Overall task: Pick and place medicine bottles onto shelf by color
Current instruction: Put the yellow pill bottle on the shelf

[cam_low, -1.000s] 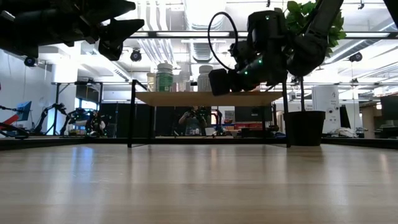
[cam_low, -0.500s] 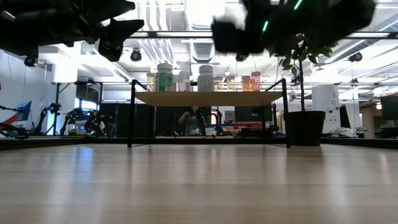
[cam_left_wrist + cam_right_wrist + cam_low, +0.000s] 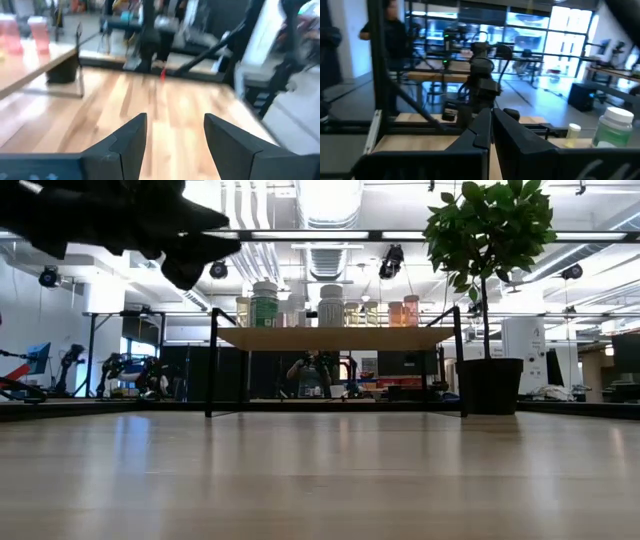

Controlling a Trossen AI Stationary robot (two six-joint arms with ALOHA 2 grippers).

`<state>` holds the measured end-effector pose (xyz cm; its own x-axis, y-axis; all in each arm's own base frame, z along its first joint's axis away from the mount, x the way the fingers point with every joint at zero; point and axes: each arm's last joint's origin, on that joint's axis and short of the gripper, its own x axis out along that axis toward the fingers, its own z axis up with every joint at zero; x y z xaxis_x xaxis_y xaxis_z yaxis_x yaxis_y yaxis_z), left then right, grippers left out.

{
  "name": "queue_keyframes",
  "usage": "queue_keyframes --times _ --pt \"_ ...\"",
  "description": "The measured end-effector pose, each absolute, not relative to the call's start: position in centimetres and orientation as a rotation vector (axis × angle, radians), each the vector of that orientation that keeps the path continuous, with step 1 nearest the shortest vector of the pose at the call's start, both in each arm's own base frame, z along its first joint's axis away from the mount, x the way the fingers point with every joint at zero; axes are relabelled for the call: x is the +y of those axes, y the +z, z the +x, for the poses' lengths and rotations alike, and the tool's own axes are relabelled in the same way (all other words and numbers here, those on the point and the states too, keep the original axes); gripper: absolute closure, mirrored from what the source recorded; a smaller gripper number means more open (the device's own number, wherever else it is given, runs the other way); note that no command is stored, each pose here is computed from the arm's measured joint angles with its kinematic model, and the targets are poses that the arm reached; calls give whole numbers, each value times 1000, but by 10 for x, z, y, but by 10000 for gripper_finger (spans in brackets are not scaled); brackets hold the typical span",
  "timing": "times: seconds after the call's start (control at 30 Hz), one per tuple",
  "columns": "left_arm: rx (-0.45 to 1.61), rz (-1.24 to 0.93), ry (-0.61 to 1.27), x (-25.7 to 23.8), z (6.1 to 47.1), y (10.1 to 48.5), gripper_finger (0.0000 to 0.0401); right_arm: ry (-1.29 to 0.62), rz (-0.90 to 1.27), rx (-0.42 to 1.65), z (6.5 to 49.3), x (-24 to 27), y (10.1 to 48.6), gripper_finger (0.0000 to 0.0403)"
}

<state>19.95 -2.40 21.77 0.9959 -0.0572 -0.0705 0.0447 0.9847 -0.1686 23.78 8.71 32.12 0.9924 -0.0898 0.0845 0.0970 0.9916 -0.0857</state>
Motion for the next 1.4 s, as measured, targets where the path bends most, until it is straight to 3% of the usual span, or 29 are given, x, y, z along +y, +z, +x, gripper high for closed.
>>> queue_keyframes --times 0.3,0.6,0.87,1.17,1.4 --pt "142 -216 -26 -24 204 228 218 38 -177 -74 222 70 318 394" --pt "266 -268 -73 -40 199 218 224 79 -58 -39 218 52 289 394" --pt "339 -319 -166 -71 182 230 272 81 62 -99 210 50 258 363" --pt "512 -442 -130 -100 147 244 336 88 179 -59 213 53 237 313" --pt "589 -568 -123 -123 137 243 362 172 176 -68 221 73 227 291"
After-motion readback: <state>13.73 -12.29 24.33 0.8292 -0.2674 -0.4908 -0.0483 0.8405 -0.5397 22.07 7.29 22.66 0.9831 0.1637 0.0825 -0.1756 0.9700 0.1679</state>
